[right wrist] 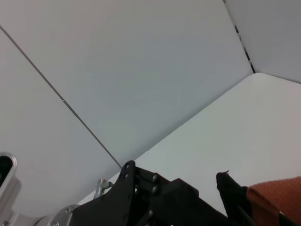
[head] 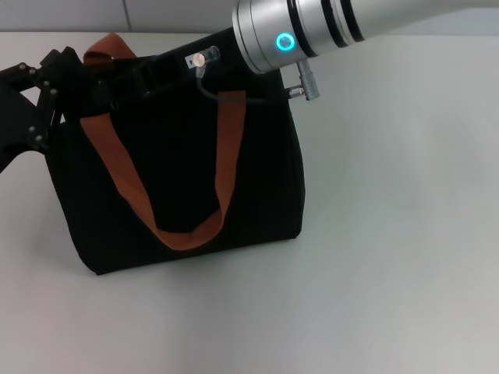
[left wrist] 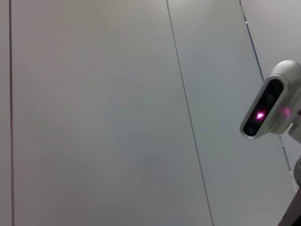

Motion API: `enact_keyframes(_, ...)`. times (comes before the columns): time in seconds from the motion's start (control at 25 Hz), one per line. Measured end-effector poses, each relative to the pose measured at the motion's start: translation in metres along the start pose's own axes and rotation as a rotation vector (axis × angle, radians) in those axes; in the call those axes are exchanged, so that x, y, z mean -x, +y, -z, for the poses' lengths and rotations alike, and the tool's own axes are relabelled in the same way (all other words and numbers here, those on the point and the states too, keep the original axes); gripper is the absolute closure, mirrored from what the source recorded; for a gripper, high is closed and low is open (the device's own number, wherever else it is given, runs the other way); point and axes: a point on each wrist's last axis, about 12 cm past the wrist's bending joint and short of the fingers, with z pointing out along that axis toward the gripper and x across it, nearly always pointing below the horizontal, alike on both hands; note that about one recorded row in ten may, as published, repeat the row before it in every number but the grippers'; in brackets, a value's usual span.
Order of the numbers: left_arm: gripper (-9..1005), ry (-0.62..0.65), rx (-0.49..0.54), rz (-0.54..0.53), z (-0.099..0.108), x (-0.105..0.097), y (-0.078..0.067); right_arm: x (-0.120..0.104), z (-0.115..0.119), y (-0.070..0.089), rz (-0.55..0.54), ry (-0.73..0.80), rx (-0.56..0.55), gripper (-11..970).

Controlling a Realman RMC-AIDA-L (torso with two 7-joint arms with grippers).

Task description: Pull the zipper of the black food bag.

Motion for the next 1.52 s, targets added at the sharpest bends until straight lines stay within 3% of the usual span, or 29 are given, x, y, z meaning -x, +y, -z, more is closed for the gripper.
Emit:
enact_keyframes(0.88, 967, -0.01, 0.013, -0.002, 0.0007, 0.001, 0.0008, -0.004, -0.0019, -0.0005, -0.017, 0.013, 0.0, 667)
enact_keyframes(1.08, 967, -0.011, 0.015, 0.0, 0.0023, 0.0011, 0.0002, -0.0039, -0.0016, 0.0003, -0.007, 0.017, 0.002, 821)
enact_keyframes(1.52, 967, -0.017, 0.011, 0.01, 0.0041, 0.0009, -0.0025, -0.0007, -0.0035, 0.0034, 0.016, 0.014, 0.006, 897)
